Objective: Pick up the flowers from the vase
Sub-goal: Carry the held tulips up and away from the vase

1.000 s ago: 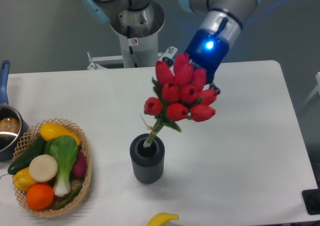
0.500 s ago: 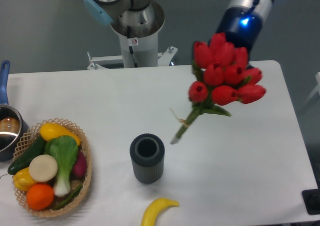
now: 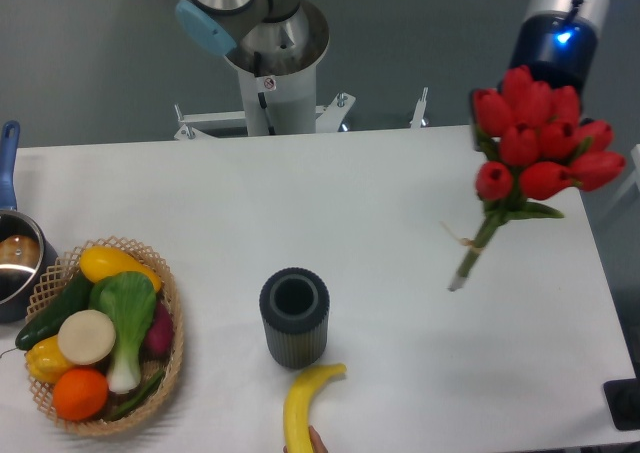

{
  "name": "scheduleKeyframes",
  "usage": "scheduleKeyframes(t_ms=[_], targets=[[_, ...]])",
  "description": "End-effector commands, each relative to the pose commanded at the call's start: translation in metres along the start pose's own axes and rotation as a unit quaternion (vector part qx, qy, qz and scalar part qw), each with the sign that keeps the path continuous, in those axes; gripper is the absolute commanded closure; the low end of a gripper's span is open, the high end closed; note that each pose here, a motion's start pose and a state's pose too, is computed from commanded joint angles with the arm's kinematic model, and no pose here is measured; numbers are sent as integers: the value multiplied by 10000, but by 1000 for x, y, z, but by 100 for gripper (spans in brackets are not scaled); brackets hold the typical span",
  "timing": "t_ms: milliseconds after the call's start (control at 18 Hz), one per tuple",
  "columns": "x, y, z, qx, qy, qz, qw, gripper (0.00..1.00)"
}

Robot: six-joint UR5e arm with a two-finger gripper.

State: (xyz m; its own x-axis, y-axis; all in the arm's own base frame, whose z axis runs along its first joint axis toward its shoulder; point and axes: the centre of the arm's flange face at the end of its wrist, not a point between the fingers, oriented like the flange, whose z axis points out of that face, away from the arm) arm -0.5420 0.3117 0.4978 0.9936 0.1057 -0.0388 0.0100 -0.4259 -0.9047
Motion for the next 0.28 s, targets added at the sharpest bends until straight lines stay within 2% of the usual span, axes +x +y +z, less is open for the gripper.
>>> scheduleKeyframes(t_ms=[278], targets=[[-5, 10, -5, -48, -56, -8, 10000, 68]])
